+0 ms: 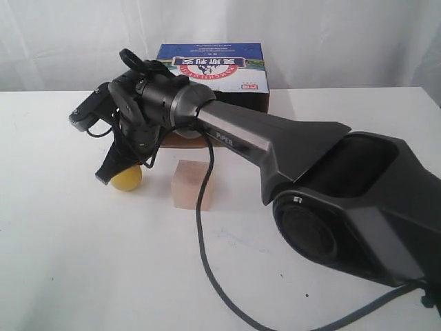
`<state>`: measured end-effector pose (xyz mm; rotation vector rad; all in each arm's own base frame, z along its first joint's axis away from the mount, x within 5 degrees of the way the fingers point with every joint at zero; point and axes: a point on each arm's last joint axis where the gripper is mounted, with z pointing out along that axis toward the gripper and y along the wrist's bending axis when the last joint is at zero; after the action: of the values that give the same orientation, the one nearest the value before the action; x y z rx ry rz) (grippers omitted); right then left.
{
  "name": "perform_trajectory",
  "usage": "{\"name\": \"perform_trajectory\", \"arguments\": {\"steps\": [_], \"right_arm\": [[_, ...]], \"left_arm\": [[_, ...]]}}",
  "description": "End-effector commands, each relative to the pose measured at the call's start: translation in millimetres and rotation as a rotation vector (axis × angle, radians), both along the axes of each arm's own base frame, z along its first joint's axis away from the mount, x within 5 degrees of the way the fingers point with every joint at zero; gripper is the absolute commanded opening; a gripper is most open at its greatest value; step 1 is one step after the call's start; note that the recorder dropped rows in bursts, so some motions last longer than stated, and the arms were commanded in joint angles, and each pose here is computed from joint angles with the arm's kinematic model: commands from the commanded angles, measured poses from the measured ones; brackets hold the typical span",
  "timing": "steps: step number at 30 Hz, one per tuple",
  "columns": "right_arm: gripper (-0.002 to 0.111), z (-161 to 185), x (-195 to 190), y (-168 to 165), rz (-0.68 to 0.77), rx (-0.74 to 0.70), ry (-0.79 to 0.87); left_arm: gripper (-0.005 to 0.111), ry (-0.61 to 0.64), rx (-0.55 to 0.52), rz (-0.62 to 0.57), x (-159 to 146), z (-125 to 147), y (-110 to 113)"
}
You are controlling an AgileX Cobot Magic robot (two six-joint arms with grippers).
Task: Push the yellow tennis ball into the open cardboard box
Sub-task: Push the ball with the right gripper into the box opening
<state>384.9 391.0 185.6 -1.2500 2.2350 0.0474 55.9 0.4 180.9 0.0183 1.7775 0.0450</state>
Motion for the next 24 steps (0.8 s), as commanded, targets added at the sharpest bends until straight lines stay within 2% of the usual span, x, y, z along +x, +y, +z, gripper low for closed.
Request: {"name": "perform_trajectory", "arguments": {"steps": [1, 4, 8, 12, 15, 20, 22, 24], "right_arm": [[0.000, 37, 1, -5, -0.010, 0.070, -0.066], [0.000, 57, -5, -2, 0.007, 0.117, -0.110], [0.000, 60, -13, 4, 0.019, 0.126, -0.095], [0.000, 37, -21, 5, 0.011, 0.034, 0.024], [0.000, 16, -20, 7, 0.010, 0.005, 0.051], [0.000, -32, 6, -20, -0.075, -0.066, 0.122], [0.000, -36, 21, -34, -0.099, -0.080, 0.084], [0.000, -24, 39, -46, -0.117, -0.056, 0.000]], "left_arm": [[0.000, -0.002, -0.006, -0.010, 0, -1, -1], [0.000, -0.002, -0.006, -0.010, 0, -1, -1], [0.000, -0.002, -0.006, -0.010, 0, -1, -1], [0.000, -0.002, -0.006, -0.010, 0, -1, -1], [0.000, -0.002, -0.006, -0.010, 0, -1, -1], [0.000, -0.002, -0.006, -0.010, 0, -1, -1], [0.000, -0.002, -0.006, -0.010, 0, -1, -1], [0.000, -0.002, -0.006, -0.010, 0, -1, -1]]}}
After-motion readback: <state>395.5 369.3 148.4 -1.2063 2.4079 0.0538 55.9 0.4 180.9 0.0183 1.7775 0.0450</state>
